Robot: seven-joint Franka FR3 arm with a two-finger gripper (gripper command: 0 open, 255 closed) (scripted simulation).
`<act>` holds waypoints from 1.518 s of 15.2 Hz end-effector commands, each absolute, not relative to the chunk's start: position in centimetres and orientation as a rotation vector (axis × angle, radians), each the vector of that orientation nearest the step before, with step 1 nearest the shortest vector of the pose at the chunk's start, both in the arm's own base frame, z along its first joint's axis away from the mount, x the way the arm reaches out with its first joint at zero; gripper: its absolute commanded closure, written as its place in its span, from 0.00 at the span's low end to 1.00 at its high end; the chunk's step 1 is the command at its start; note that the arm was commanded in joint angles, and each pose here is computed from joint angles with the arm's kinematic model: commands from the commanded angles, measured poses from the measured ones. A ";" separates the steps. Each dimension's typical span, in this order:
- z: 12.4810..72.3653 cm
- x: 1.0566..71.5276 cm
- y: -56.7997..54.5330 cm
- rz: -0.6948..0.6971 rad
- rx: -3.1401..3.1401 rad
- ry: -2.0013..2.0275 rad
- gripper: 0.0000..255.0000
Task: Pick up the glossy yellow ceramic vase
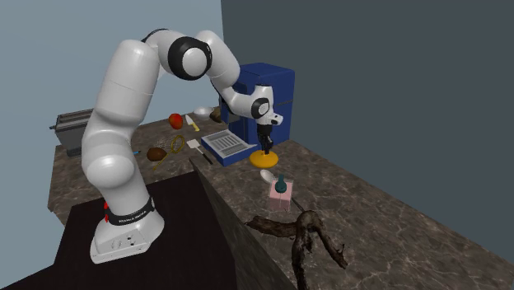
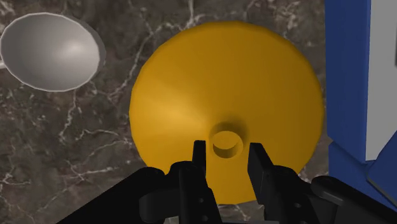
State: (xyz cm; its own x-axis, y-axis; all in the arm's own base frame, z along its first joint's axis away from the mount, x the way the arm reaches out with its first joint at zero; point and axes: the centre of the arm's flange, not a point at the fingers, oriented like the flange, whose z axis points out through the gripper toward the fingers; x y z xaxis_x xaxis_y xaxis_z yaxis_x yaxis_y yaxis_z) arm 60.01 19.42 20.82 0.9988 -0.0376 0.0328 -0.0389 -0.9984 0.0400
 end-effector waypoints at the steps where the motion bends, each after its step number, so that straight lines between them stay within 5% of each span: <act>1: 20.7 60.0 19.4 0.048 3.100 -0.059 1.00; 23: 28.7 59.9 19.4 0.048 3.100 -0.059 1.00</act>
